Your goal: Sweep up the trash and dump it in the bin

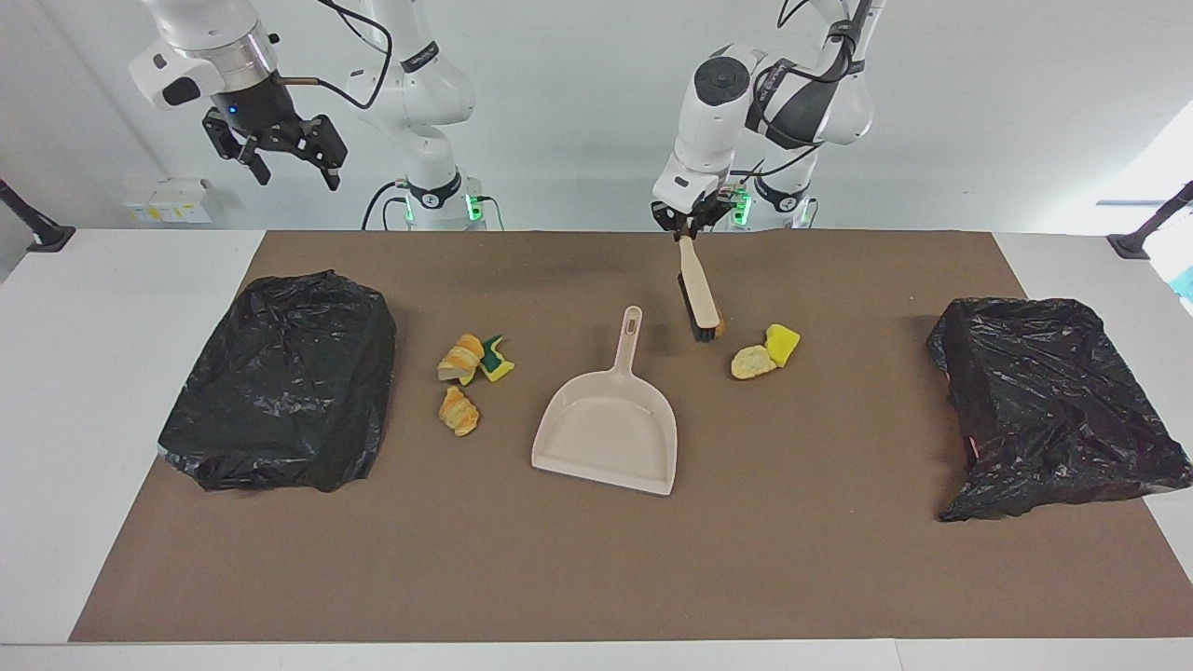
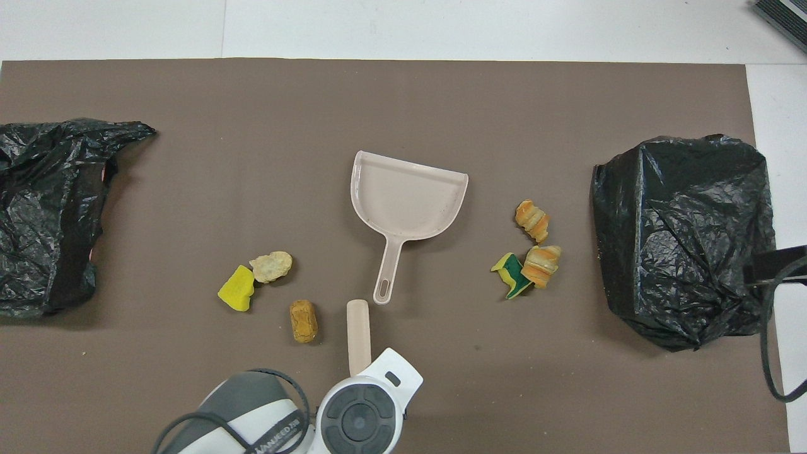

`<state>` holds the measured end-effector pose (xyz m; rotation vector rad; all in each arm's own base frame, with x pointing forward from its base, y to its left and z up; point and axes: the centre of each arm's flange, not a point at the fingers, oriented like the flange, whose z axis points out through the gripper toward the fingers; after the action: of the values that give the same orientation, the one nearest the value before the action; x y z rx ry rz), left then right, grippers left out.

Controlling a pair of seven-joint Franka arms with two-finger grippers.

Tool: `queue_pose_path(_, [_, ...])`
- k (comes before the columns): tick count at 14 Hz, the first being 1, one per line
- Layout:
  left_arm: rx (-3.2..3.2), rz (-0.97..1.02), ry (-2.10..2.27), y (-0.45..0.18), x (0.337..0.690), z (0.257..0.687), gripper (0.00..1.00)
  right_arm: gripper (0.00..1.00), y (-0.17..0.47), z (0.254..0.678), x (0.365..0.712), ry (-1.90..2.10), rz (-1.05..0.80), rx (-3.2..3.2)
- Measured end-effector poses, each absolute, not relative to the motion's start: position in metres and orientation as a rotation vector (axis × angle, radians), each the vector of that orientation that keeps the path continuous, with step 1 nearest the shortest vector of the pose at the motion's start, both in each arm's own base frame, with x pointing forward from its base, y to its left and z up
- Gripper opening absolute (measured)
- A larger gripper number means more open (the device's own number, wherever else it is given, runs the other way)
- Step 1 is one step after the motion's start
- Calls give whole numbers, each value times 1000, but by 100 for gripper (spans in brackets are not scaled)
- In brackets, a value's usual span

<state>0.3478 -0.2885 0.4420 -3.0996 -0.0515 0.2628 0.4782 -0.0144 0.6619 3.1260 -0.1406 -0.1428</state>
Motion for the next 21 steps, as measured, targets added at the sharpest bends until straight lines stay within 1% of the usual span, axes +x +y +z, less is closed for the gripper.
queue_pose_path(2, [-3105,266,-8,-259,371,440,27,100,18,658,482,-108,-116,3140])
queue_pose_path(5, [-3113,282,-34,-218,396,435,27,100,96,637,496,-180,-56,3154])
queue_pose_path(8, [-3116,305,-31,-179,412,426,27,100,151,600,519,-299,-59,3197])
queue_pose_path(11, [-3120,337,-51,-142,420,415,27,100,211,548,538,-422,-82,3189])
queue_pose_path(13, [-3125,340,-106,-120,419,406,27,100,259,505,546,-478,-87,3178])
queue_pose_path(15, [-3128,337,-164,-100,410,396,27,100,304,454,550,-552,-103,3156])
queue_pose_path(17, [-3130,335,-203,-88,399,390,27,100,335,409,552,-643,-103,3136])
queue_pose_path(19, [-3135,323,-225,-80,387,383,27,100,369,376,543,-691,-98,3126])
queue_pose_path(21, [-3133,318,-240,-79,378,375,27,100,394,355,530,-686,-108,3118])
